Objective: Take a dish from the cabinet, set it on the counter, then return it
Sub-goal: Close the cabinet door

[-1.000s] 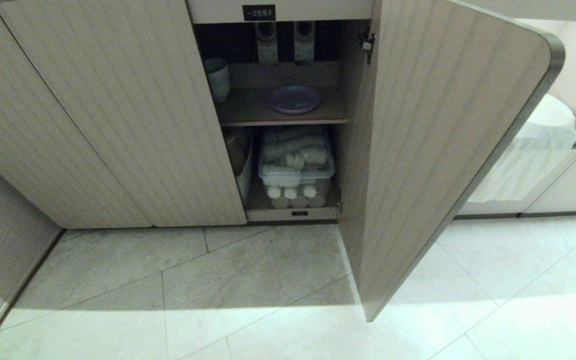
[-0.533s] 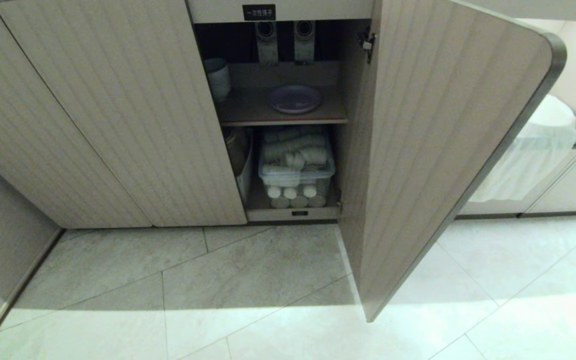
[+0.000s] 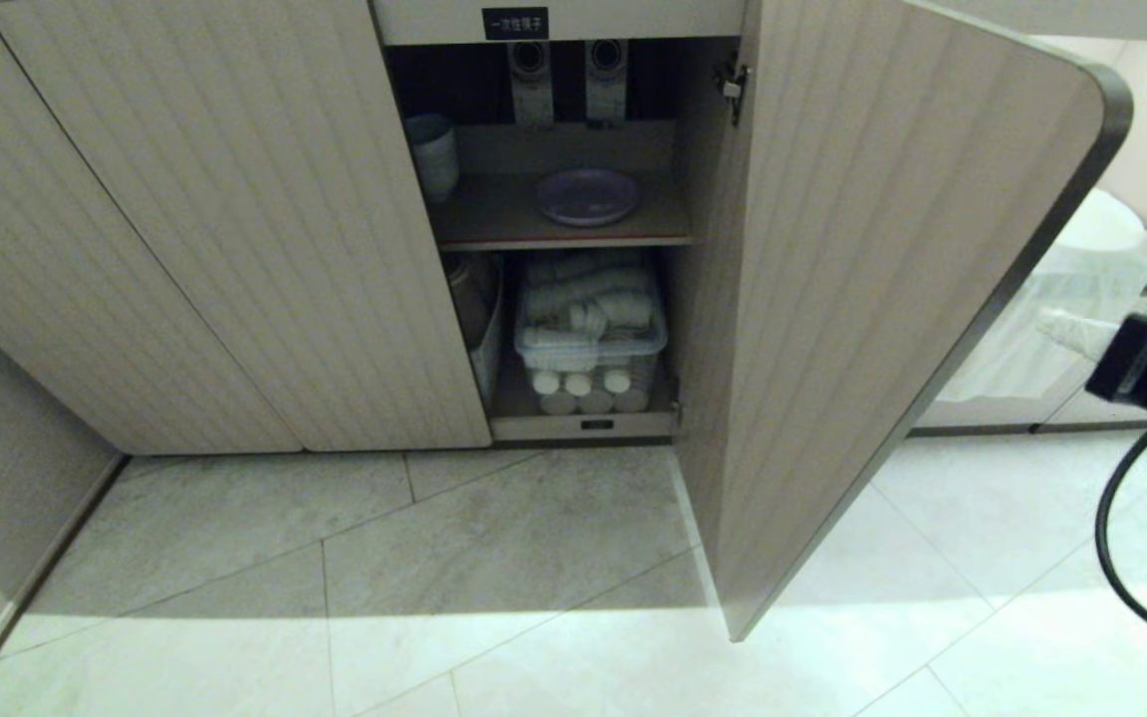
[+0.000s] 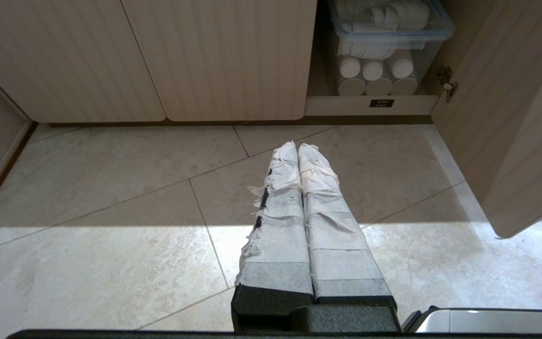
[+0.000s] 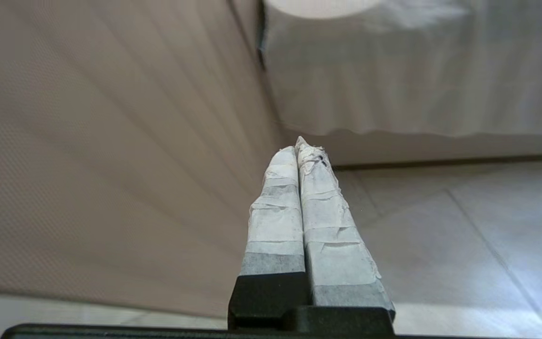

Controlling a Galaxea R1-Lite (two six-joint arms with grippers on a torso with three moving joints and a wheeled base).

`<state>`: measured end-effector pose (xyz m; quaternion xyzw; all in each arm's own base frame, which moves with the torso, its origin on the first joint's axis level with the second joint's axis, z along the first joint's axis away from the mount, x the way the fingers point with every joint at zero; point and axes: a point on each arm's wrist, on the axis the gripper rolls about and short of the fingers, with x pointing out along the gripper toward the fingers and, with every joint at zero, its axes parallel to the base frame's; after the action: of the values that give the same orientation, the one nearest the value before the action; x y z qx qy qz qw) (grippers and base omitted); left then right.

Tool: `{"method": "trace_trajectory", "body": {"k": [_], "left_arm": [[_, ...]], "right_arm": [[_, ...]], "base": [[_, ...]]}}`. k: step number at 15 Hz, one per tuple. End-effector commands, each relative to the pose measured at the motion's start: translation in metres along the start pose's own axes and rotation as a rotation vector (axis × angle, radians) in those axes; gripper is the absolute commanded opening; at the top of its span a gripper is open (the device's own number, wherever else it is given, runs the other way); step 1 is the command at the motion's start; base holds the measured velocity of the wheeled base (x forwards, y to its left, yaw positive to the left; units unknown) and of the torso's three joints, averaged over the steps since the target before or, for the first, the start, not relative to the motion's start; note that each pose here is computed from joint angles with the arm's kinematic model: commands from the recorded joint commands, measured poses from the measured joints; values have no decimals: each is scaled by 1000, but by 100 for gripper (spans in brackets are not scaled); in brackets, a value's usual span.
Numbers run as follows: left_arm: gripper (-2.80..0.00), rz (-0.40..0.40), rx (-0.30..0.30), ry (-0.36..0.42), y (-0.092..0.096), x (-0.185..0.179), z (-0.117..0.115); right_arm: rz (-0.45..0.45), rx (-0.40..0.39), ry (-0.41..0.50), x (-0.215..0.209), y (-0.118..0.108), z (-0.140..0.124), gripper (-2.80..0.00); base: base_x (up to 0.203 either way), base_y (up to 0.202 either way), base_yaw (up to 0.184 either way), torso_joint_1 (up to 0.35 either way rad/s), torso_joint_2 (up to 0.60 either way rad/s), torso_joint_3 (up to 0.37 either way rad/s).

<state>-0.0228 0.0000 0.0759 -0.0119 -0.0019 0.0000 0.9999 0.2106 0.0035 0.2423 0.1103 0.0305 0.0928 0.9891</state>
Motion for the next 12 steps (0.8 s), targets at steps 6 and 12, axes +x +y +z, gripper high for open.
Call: {"method": "trace_trajectory", "body": {"k": [6,12], "left_arm": [[-280,0,-1,-1,0,0,0],[-280,0,-1,-1,0,0,0]], "right_arm": [[240,131,48,17,-2,1,-280],[403,188,56,33,0,4,-280]], "base": [[0,0,0,0,0,0],[0,0,0,0,0,0]]}}
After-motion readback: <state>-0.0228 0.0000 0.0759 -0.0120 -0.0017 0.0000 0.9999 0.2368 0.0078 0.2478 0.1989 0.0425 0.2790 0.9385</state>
